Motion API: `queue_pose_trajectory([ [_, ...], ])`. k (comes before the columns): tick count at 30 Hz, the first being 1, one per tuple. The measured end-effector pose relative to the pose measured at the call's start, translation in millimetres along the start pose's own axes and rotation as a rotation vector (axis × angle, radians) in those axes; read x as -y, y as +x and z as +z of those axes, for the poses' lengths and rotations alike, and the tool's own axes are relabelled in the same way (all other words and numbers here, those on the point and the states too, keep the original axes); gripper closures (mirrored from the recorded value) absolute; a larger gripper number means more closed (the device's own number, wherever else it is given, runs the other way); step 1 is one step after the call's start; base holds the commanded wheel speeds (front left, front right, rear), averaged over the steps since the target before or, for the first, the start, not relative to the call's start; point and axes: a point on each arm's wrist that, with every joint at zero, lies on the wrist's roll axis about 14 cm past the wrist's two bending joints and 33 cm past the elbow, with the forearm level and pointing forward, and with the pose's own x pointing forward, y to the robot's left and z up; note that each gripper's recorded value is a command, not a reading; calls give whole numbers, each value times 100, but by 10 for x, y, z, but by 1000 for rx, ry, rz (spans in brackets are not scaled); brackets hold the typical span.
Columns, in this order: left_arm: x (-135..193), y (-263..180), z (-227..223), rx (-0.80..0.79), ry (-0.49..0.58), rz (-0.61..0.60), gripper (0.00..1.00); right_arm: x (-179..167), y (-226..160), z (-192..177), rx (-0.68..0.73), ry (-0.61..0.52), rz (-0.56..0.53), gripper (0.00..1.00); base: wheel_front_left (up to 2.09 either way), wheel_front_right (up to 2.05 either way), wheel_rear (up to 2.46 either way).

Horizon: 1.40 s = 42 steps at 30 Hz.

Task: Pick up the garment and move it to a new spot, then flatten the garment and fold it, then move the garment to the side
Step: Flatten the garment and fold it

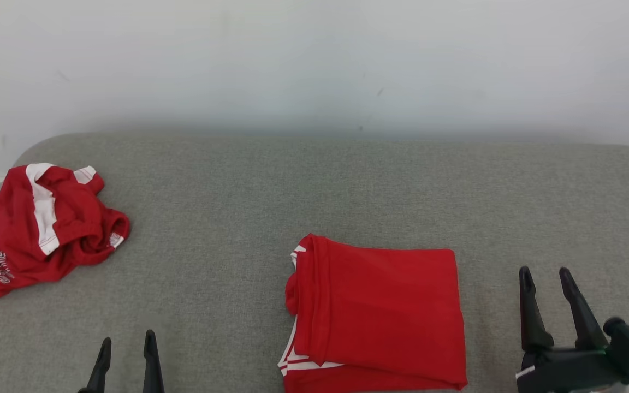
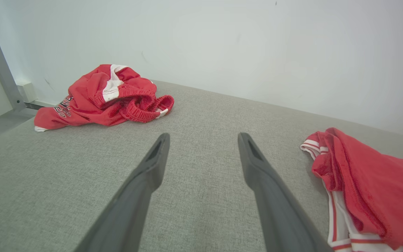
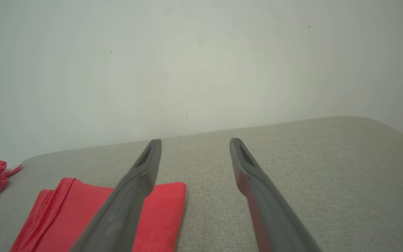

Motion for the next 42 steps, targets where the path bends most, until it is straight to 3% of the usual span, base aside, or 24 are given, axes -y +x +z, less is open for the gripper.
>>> queue_pose_trajectory([
  [16, 357, 7, -81, -23, 86, -139, 0, 138, -700, -139, -35, -10, -125, 0, 0, 0, 0],
  [42, 255, -142, -191, -62, 134, -134, 0, -25, -636, -240, -63, -19, -83, 0, 0, 0, 0],
])
